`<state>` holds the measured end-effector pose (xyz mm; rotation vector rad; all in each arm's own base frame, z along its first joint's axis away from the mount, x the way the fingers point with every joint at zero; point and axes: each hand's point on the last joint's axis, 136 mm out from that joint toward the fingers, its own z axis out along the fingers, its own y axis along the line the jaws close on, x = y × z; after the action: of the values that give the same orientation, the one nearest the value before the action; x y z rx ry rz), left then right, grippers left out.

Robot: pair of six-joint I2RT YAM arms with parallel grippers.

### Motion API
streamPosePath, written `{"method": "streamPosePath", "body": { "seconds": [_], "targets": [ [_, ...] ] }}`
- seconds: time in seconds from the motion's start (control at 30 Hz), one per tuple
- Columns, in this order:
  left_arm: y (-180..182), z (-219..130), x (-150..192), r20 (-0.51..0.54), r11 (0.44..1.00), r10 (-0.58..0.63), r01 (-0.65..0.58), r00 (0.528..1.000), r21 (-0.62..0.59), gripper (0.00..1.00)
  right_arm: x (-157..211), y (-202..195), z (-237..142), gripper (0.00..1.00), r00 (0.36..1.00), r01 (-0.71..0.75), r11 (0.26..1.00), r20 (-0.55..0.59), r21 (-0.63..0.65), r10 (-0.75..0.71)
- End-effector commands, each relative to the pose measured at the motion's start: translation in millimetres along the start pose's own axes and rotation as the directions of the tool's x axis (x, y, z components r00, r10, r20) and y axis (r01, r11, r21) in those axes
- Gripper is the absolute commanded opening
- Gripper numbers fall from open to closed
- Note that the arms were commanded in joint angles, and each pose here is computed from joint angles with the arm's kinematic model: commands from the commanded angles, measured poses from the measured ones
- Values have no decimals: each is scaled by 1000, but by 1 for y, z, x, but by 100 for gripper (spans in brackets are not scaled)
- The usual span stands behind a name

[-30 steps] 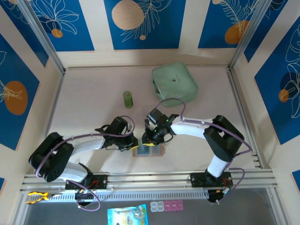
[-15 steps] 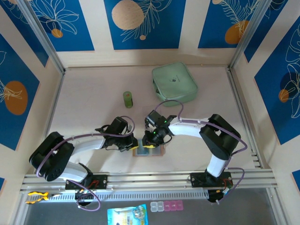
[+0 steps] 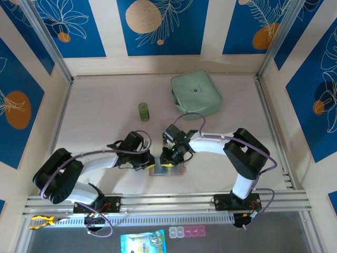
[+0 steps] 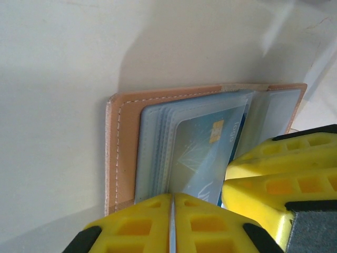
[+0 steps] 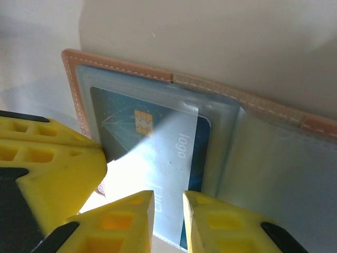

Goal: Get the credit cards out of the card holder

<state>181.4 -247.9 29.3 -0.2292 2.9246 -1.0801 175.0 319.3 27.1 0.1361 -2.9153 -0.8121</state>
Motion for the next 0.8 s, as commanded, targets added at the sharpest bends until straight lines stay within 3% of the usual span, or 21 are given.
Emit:
{"method": "streamPosePath", "body": {
  "seconds": [0.0, 0.77],
  "targets": [
    [14, 4, 8, -24, 999, -5, 4, 1000, -47, 10, 8, -21, 4, 25, 1000, -17, 995, -17, 98, 18],
    [-9, -10, -2, 3, 999, 34, -34, 999, -29, 11, 3, -4, -19, 26, 999, 28, 996, 24, 81, -30]
  ]
}}
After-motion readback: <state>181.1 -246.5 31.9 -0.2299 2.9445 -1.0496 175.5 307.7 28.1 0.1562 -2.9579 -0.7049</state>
